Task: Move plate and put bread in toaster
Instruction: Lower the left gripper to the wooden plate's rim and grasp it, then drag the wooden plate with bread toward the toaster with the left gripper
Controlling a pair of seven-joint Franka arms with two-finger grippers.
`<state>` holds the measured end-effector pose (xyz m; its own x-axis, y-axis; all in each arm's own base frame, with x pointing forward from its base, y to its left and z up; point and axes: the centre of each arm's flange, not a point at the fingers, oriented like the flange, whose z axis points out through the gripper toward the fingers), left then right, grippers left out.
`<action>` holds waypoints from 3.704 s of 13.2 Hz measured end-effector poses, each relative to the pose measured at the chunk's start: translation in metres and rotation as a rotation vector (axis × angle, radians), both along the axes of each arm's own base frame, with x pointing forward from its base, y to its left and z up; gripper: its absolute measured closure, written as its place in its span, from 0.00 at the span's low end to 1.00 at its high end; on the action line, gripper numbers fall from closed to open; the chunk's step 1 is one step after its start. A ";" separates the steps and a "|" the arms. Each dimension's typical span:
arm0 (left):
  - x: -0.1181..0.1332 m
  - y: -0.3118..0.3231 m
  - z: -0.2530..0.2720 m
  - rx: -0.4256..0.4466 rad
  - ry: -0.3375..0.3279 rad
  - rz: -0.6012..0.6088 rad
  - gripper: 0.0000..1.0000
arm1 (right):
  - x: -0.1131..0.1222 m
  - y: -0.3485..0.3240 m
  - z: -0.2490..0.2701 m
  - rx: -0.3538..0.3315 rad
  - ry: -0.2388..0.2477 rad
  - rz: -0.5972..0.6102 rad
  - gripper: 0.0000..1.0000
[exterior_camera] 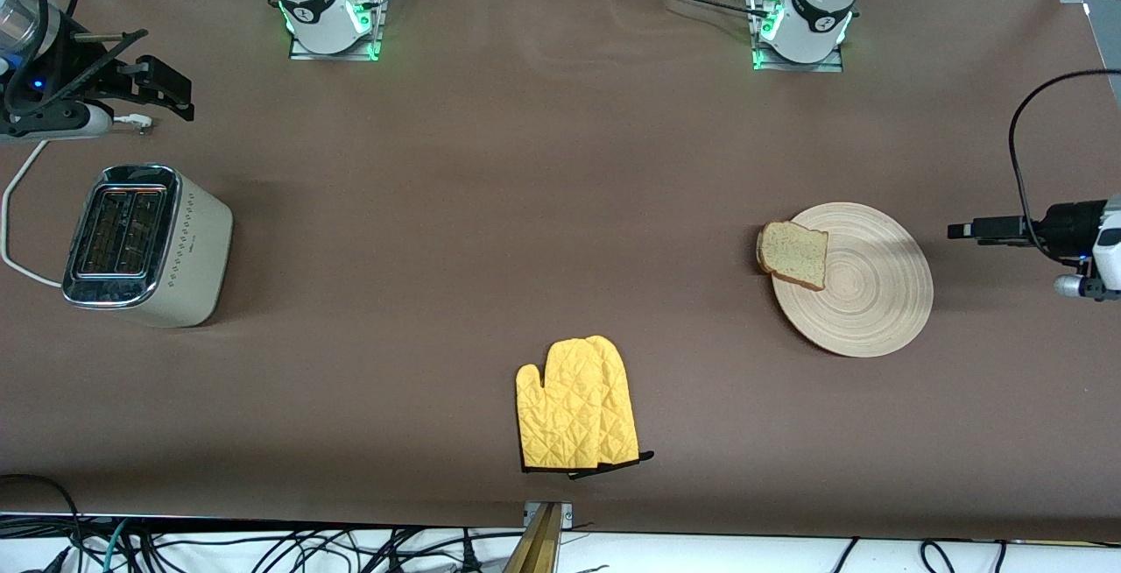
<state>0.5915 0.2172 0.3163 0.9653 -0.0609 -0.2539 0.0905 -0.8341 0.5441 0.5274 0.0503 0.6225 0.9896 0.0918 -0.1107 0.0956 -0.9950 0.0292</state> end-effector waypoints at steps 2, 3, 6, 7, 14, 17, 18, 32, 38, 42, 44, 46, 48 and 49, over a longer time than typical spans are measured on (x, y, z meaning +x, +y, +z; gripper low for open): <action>-0.002 0.024 -0.046 -0.041 -0.042 -0.031 0.00 | 0.000 0.000 0.000 0.000 0.000 -0.001 0.00; -0.004 0.036 -0.064 -0.062 -0.069 -0.044 0.00 | 0.000 0.000 0.000 0.000 0.001 -0.001 0.00; -0.014 0.062 -0.118 -0.188 -0.135 -0.017 0.00 | 0.000 0.000 -0.001 -0.001 0.002 0.000 0.00; -0.017 0.064 -0.136 -0.224 -0.137 0.004 0.00 | 0.000 0.002 -0.001 -0.001 0.002 0.003 0.00; -0.015 0.062 -0.177 -0.289 -0.166 0.066 0.26 | 0.001 0.012 -0.005 -0.002 0.010 0.023 0.00; -0.018 0.070 -0.176 -0.291 -0.171 0.085 0.60 | 0.002 0.012 -0.007 -0.002 0.014 0.023 0.00; -0.018 0.069 -0.177 -0.292 -0.171 0.084 0.72 | 0.002 0.012 -0.007 -0.002 0.014 0.023 0.00; 0.014 -0.012 -0.166 -0.438 -0.108 0.071 0.90 | 0.001 0.022 -0.007 -0.002 0.012 0.041 0.00; 0.050 -0.134 -0.145 -0.567 -0.110 -0.038 0.90 | 0.003 0.023 -0.010 -0.002 0.012 0.043 0.00; 0.064 -0.219 -0.154 -0.563 -0.115 -0.027 0.90 | 0.005 0.021 -0.009 -0.001 0.001 0.039 0.00; 0.056 -0.257 -0.168 -0.578 -0.105 0.016 0.90 | 0.006 0.019 -0.010 0.000 -0.001 0.035 0.00; 0.045 -0.301 -0.176 -0.590 -0.091 0.014 0.90 | 0.007 0.019 -0.011 -0.001 0.001 0.034 0.00; 0.023 -0.345 -0.188 -0.620 -0.054 0.058 0.90 | 0.008 0.019 -0.013 -0.001 0.003 0.034 0.00; 0.011 -0.363 -0.196 -0.601 -0.046 0.072 0.90 | 0.008 0.019 -0.013 -0.001 0.003 0.034 0.00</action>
<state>0.6022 -0.1454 0.1201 0.9815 -0.1152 -0.1530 0.1002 -0.3720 0.9228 0.5357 0.0693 0.6093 0.9855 0.1256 -0.1140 0.1298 -0.9911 0.0302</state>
